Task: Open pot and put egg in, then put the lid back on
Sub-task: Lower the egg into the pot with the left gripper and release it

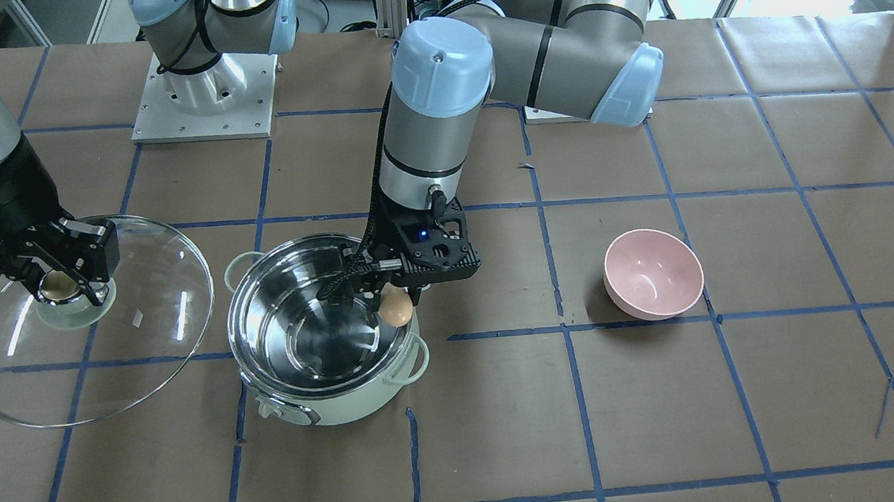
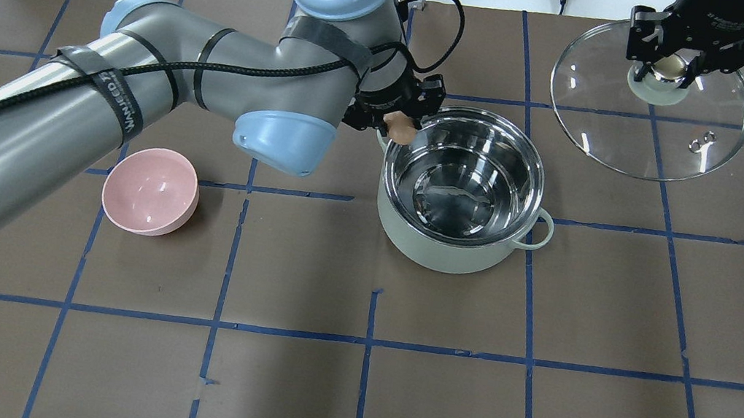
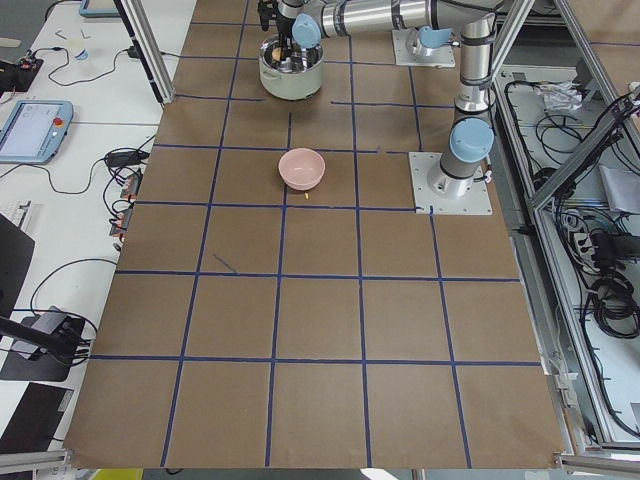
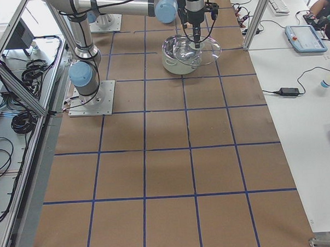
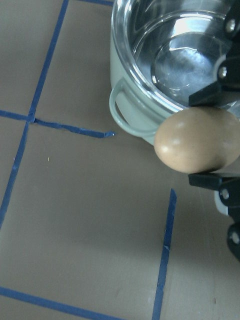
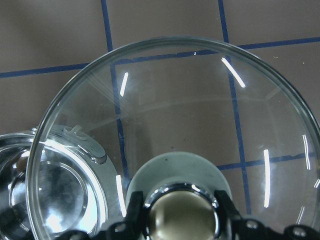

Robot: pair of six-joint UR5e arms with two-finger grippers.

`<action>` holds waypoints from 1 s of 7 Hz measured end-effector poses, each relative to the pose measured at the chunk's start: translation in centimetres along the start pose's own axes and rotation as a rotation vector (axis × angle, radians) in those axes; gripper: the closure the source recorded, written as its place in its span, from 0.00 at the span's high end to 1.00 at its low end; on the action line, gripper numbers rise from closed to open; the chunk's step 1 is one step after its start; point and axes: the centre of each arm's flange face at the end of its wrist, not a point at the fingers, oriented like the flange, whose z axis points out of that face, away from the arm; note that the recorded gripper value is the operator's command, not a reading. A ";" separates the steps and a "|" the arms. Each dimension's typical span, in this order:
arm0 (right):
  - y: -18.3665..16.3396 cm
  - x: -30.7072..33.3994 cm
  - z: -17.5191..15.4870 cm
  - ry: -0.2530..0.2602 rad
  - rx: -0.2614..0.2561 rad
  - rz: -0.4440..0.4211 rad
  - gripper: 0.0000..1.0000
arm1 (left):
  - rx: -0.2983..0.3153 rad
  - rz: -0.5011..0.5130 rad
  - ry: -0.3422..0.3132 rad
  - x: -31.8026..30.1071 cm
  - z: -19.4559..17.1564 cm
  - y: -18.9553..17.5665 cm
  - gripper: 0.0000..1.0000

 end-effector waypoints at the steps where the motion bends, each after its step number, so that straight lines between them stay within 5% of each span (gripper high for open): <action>1: 0.0 0.2 0.0 -0.001 0.000 0.000 0.42 | 0.031 0.022 -0.024 1.5 1.6 0.7 0.20; 3: 0.0 0.2 0.0 -0.003 -0.003 0.000 0.42 | 0.090 0.063 -0.035 3.9 4.0 1.6 0.20; 7: 0.2 0.1 0.3 -0.005 -0.012 -0.002 0.42 | 0.083 0.116 -0.061 4.4 7.3 2.2 0.20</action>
